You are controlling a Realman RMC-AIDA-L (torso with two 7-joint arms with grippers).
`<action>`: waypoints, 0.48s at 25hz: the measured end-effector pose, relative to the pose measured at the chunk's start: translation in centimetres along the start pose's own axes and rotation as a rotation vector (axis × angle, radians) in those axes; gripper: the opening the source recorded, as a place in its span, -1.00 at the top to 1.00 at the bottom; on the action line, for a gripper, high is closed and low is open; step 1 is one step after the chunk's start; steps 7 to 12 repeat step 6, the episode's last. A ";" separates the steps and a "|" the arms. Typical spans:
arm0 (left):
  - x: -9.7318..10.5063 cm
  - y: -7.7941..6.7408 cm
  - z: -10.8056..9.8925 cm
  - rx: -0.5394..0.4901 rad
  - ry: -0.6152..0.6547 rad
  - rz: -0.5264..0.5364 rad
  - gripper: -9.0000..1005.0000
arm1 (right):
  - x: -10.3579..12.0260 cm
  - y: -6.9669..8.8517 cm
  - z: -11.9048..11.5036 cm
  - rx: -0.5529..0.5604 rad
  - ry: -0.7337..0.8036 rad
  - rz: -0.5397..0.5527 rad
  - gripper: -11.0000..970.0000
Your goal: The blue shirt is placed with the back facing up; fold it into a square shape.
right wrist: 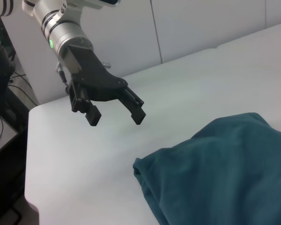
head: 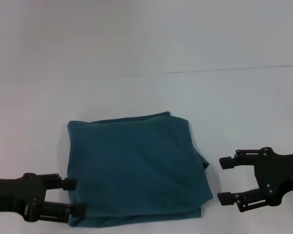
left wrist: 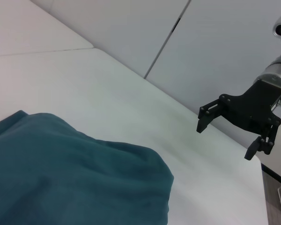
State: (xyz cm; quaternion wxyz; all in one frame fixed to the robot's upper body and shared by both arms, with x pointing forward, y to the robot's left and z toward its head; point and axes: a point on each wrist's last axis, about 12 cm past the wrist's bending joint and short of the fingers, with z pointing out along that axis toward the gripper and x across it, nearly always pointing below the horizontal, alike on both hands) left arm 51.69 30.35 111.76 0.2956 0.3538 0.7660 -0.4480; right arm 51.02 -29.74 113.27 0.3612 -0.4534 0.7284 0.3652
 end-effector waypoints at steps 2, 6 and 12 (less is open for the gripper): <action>0.1 0.0 0.0 -0.001 0.002 -0.003 -0.83 | 0.1 0.0 0.1 0.003 -0.002 0.003 -0.91; 0.2 -0.1 0.1 0.001 0.005 -0.004 -0.83 | 0.2 -0.1 0.2 0.004 -0.002 0.003 -0.91; 0.2 -0.1 0.1 0.001 0.005 -0.004 -0.83 | 0.2 -0.1 0.2 0.004 -0.002 0.003 -0.91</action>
